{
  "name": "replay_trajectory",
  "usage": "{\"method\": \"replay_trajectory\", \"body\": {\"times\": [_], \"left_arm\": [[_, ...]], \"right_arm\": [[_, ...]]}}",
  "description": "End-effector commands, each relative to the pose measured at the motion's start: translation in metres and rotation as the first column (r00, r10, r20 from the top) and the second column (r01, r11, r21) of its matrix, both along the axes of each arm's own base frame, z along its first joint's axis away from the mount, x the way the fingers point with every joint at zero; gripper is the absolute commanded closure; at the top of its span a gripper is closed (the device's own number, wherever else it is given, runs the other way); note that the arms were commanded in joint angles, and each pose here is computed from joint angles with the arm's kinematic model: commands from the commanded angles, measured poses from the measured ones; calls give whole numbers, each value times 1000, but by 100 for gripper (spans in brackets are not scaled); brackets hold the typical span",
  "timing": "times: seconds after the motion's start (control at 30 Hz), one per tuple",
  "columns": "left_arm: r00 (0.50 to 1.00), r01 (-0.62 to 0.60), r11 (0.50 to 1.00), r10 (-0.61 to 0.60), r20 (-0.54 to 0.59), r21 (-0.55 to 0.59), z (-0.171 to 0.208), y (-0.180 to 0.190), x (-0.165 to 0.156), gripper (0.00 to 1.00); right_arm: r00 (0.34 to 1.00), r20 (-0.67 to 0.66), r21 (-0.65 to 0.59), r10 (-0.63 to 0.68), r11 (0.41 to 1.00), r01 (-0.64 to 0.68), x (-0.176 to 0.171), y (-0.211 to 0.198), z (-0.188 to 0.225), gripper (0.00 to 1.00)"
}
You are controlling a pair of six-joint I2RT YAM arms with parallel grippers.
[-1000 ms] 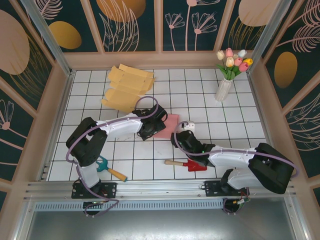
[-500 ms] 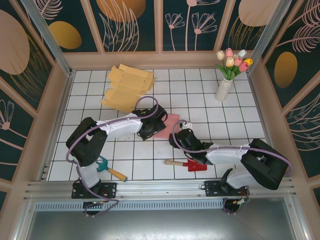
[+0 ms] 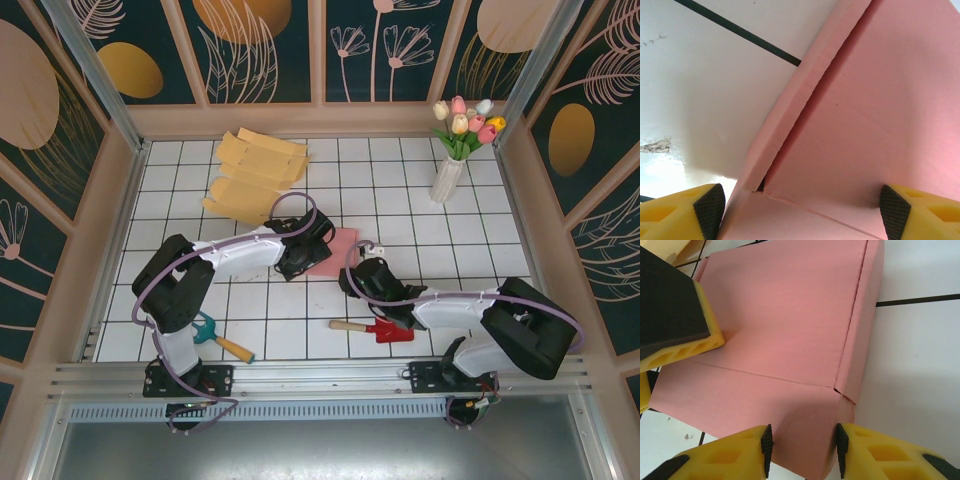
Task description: Fold the paper box
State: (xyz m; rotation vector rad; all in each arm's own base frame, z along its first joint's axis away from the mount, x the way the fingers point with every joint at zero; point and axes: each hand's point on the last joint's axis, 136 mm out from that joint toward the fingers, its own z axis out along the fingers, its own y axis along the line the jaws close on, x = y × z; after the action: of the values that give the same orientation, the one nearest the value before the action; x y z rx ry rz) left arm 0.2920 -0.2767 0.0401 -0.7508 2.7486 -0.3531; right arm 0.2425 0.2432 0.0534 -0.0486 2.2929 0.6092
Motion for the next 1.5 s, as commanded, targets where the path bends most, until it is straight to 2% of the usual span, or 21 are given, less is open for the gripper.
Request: {"method": "replay_trajectory", "body": {"times": [0.0,0.9,1.47], "left_arm": [[999,-19,998,21,-37,55,-16,14,-5,18],[999,-20,998,24,-47,66,-23,18,-5,18],[998,-25,996,30,-54,85,-29,24,-4,18]], "right_arm": [[999,13,48,42,998,-42,-3,8,4,59],[997,65,4,50,999,-50,-5,-5,-15,63],[997,79,-59,9,998,-4,-4,-32,-35,65]]}}
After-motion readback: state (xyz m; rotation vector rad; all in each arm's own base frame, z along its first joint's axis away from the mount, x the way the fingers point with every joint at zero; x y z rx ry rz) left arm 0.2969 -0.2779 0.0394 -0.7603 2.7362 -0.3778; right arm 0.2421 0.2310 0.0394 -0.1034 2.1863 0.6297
